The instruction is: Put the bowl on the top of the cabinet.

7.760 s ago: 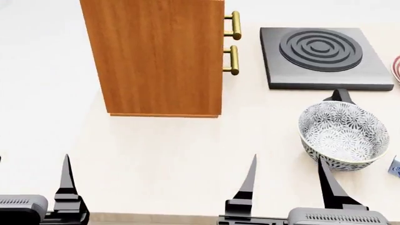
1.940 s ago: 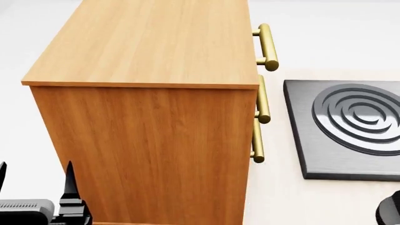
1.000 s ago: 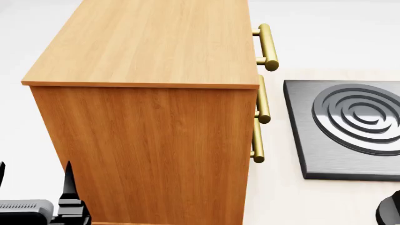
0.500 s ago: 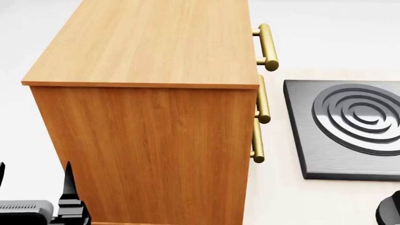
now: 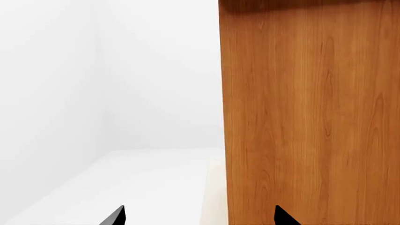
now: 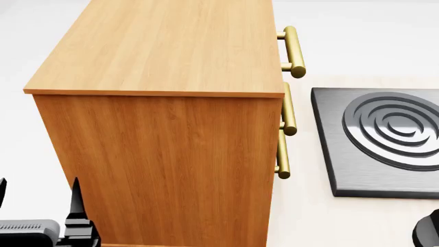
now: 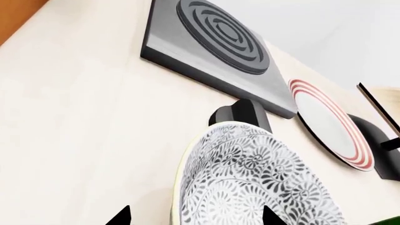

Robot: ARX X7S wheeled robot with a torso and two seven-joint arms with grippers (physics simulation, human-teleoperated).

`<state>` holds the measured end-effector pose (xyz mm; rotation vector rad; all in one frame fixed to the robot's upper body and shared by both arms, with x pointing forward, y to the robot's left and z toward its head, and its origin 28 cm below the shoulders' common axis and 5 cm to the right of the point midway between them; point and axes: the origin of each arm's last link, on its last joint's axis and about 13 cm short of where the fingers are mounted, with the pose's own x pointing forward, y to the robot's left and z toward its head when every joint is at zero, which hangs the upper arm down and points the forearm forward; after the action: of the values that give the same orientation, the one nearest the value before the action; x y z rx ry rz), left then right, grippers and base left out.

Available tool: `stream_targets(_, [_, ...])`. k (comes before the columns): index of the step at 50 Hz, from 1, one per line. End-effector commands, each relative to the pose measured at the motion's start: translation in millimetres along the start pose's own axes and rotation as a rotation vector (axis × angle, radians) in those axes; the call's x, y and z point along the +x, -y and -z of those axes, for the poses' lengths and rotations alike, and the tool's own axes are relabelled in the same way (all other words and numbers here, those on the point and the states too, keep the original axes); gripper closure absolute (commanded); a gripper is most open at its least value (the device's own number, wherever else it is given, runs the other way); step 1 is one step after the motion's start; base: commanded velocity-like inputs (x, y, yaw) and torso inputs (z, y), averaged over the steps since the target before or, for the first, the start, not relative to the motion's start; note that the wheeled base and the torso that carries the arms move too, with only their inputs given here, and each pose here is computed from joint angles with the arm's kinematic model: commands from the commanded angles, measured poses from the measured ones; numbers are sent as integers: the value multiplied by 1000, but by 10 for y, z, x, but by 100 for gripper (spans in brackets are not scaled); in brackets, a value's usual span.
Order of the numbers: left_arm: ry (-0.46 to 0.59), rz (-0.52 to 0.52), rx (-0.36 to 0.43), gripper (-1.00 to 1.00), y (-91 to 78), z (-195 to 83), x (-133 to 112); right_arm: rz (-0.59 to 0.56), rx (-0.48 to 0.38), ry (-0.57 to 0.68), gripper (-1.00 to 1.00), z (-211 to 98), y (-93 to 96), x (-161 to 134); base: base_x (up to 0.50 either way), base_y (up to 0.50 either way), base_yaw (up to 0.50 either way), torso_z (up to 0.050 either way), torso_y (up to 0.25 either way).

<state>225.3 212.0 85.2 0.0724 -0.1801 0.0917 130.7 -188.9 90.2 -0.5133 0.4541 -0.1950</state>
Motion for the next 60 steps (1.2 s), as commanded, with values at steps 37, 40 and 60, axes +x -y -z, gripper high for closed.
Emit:
stream_targets(37, [1,-3,0,-100,-9,-4,-5,5,0,-16,100,74,-34,65,0,0,0,0,0])
stream_targets(40, [1,-4,-1,-100,-11,-3,-4,8,3,-15,100,71,-30,63,0,0,0,0,0])
stream_targets(60, [4,-15,-7,-100,-22,0,-11,10,19,27,100,-53,13,26,0,0,0,0,0])
